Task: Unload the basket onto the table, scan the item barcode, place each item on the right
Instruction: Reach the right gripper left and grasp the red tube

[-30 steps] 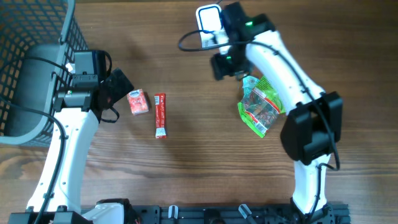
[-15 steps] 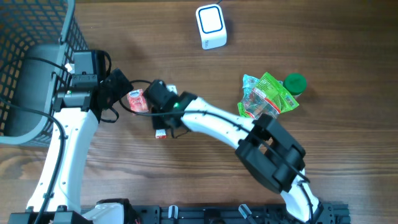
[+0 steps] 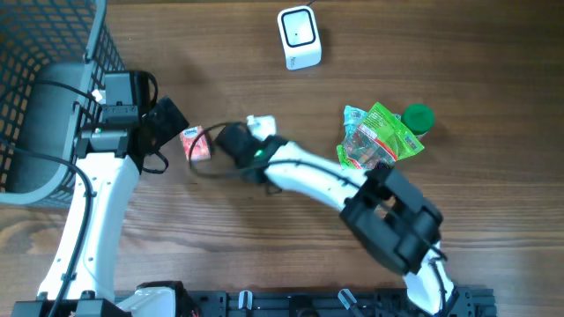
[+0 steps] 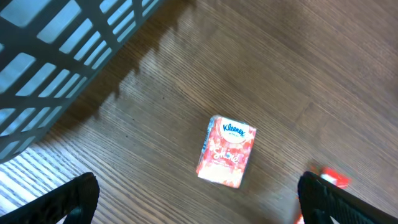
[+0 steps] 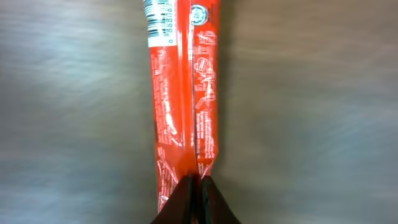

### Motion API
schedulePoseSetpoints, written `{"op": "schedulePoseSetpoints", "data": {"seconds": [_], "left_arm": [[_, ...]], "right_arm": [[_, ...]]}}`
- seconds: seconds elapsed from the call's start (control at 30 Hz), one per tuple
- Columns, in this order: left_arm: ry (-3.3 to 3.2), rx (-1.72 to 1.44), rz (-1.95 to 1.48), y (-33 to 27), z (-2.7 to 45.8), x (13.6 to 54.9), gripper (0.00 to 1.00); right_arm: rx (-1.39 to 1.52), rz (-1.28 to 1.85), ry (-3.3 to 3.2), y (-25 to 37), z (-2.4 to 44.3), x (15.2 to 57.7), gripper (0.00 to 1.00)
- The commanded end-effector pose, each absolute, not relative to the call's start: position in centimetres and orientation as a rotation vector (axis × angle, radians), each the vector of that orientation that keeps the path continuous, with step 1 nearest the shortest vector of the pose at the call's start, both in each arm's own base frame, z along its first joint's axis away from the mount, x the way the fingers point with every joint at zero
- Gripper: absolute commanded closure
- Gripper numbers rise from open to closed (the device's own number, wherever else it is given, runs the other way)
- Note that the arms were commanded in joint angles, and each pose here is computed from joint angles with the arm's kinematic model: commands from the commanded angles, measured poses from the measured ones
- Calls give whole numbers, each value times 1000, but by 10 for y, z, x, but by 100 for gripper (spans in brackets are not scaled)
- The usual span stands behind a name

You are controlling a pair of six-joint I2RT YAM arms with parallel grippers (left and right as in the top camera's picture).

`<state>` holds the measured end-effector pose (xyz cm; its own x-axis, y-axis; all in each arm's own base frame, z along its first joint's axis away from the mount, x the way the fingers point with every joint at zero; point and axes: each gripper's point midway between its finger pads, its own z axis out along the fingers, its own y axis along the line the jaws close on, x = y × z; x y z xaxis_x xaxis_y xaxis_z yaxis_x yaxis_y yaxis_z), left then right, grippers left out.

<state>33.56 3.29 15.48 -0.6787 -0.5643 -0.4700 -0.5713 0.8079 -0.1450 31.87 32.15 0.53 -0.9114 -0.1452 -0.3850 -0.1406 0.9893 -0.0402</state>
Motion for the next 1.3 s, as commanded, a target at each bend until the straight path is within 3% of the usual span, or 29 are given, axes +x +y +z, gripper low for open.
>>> {"op": "schedulePoseSetpoints", "data": {"seconds": [0.0, 0.13, 0.2, 0.23, 0.3, 0.47, 0.67, 0.97, 1.13, 1.27], "left_arm": [[2483, -835, 32, 35, 156, 337, 0], [2483, -835, 31, 35, 156, 337, 0], [2483, -835, 32, 35, 156, 337, 0], [2483, -835, 31, 35, 156, 337, 0], [2483, -835, 32, 35, 156, 337, 0], [2483, -835, 31, 35, 156, 337, 0], [2483, -835, 32, 35, 156, 337, 0], [2483, -835, 32, 35, 156, 337, 0], [2483, -835, 32, 35, 156, 337, 0], [2483, -835, 31, 35, 156, 337, 0]], "right_arm": [[-584, -83, 2765, 286, 2, 334, 88], [-780, 111, 2763, 283, 17, 346, 80], [-741, 253, 2716, 282, 54, 355, 67], [-719, 261, 2706, 277, 65, 358, 55], [-688, 250, 2724, 262, 79, 355, 51], [-721, 272, 2850, 254, 57, 324, 57], [-763, 308, 2832, 266, 18, 304, 54], [-687, 48, 2680, 245, 6, 337, 53], [-773, 237, 2725, 263, 4, 318, 54], [-683, -162, 2676, 212, -3, 338, 56]]}}
